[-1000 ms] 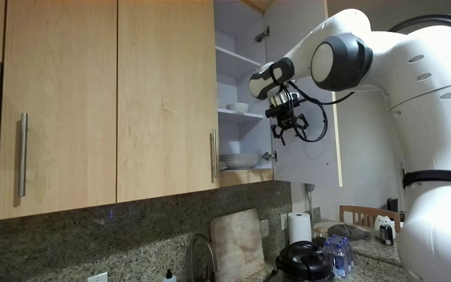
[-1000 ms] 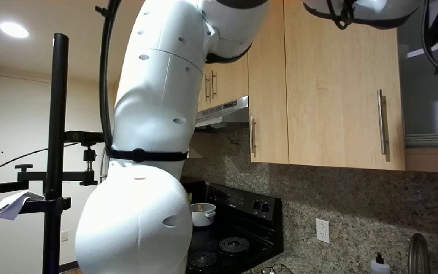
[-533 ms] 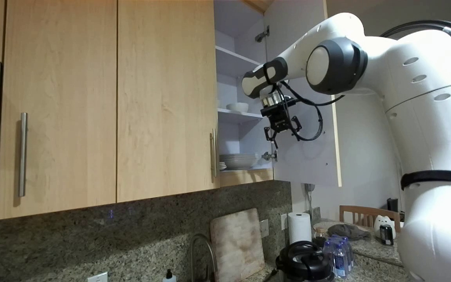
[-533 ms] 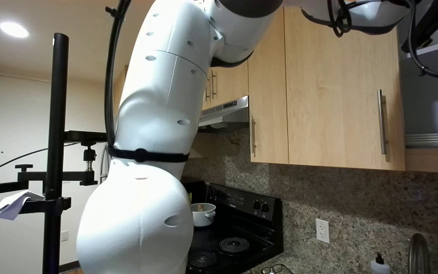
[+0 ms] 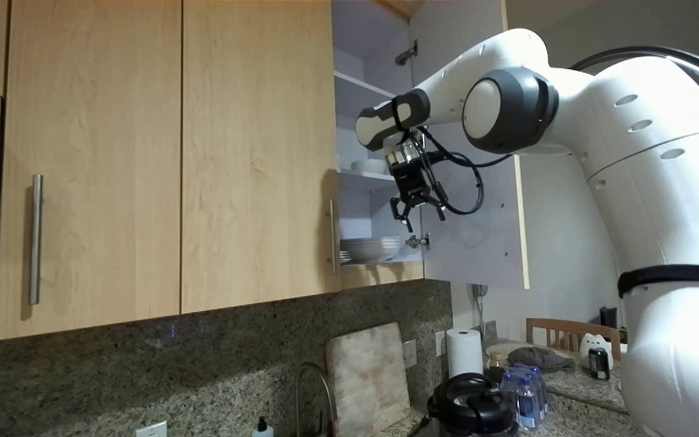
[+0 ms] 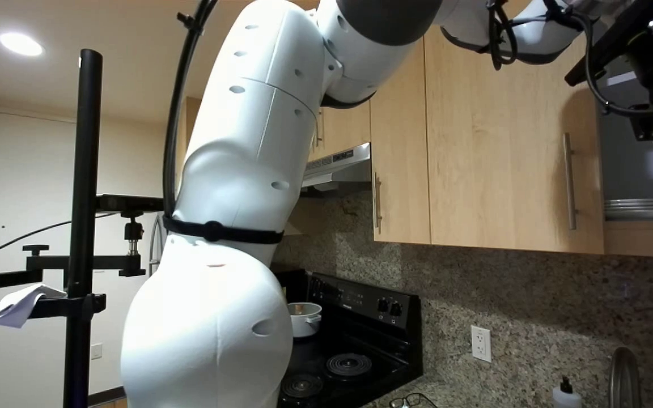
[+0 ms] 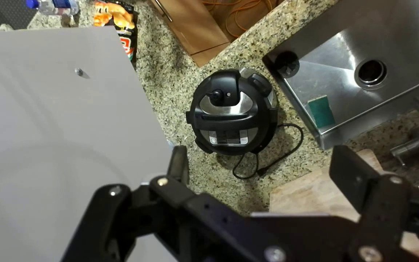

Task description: Open the right upper cabinet door

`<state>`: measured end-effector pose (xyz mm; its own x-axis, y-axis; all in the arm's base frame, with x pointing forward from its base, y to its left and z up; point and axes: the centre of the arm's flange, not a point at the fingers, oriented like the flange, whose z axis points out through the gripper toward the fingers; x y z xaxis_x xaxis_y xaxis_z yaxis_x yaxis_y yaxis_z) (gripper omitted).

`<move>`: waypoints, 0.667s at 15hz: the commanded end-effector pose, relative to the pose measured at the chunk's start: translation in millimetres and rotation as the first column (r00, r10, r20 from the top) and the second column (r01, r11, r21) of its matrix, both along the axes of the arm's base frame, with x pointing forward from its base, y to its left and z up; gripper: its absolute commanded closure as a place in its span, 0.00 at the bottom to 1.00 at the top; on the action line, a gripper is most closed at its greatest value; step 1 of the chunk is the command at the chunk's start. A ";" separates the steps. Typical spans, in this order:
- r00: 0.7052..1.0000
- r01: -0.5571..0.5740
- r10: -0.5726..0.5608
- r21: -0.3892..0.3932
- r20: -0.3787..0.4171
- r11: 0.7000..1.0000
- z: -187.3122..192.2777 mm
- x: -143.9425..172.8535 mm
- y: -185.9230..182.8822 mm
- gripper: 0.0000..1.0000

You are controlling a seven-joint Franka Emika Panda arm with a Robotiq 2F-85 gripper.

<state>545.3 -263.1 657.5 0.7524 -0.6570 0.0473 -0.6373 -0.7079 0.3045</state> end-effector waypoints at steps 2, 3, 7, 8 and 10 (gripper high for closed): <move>0.992 -0.127 0.127 0.046 -0.009 0.991 20.4 -22.2 11.0 0.00; 0.990 -0.136 0.137 0.062 -0.014 0.989 21.1 -26.6 9.7 0.00; 0.990 -0.134 0.140 0.130 -0.033 0.982 15.3 -48.9 9.0 0.00; 0.991 -0.122 0.129 0.143 -0.038 0.982 12.4 -53.8 8.6 0.00; 0.992 -0.116 0.123 0.148 -0.039 0.982 3.4 -67.0 5.4 0.00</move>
<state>511.1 -257.5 676.3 0.8177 -0.5739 -0.0456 -0.5457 -0.7979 0.2561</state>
